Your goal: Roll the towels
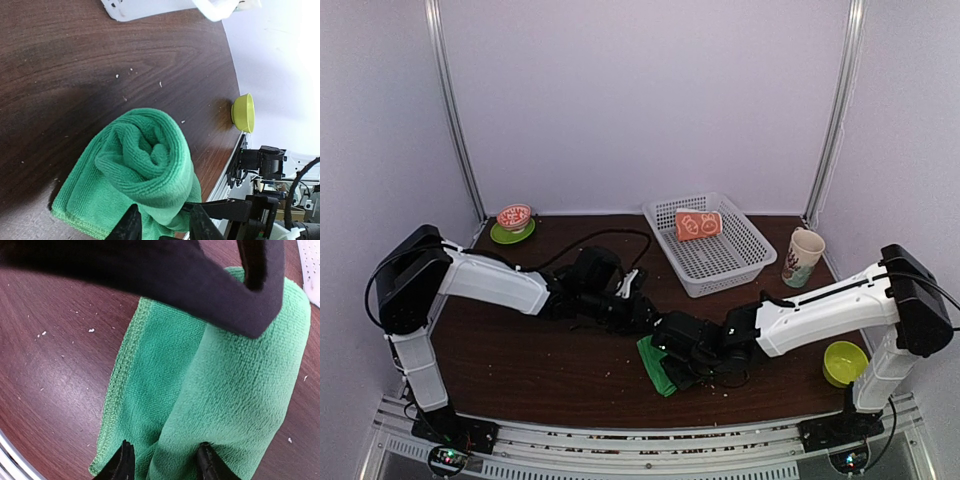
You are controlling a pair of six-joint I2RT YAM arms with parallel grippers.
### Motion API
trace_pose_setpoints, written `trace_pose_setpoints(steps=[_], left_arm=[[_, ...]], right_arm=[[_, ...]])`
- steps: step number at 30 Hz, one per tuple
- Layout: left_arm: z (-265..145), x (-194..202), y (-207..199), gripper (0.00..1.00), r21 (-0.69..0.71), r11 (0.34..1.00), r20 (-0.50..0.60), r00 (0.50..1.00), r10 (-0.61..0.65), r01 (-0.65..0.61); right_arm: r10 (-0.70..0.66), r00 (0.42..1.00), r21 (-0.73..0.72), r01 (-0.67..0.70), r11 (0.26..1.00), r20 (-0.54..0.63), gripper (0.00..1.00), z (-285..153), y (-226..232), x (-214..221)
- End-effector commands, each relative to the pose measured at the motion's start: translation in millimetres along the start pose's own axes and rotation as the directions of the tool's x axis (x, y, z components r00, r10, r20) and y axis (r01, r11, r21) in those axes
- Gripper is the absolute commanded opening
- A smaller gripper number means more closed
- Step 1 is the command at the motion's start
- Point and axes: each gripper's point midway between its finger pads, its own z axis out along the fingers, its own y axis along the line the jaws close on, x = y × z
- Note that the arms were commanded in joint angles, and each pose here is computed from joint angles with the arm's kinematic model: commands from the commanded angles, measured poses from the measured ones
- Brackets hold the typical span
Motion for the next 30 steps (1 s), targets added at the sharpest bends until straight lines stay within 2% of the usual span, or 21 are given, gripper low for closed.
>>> trace_pose_setpoints(steps=[1,8,12,15,22,26,30], left_arm=[[4,-19,-27,0.34,0.113,0.993,0.035,0.999,0.034,-0.037],[18,-15,-25,0.32,0.158,0.987,-0.010,1.000,0.014,-0.012],[18,-7,-2,0.25,0.084,0.996,-0.029,0.999,-0.021,0.024],[20,2,21,0.19,0.003,0.999,-0.055,0.997,-0.048,0.048],[27,11,46,0.08,-0.086,0.995,-0.091,0.994,-0.065,0.058],[30,12,56,0.06,-0.132,0.990,-0.101,0.993,-0.058,0.045],[34,15,68,0.04,-0.172,0.985,-0.112,0.992,-0.053,0.033]], right_arm=[[0.027,1.000,-0.052,-0.027,0.998,0.002,0.43,0,8,1],[0.027,1.000,-0.058,-0.028,0.998,-0.008,0.44,2,9,1],[0.034,0.999,-0.064,-0.033,0.997,0.006,0.45,-6,6,-2],[0.019,1.000,-0.087,-0.019,0.996,0.004,0.50,-11,10,-3],[0.011,0.999,-0.133,-0.006,0.991,0.037,0.55,-40,12,-18],[0.100,0.992,-0.162,-0.088,0.983,0.072,0.56,-57,-3,-27],[0.277,0.956,-0.210,-0.252,0.945,0.098,0.56,-59,-31,-32]])
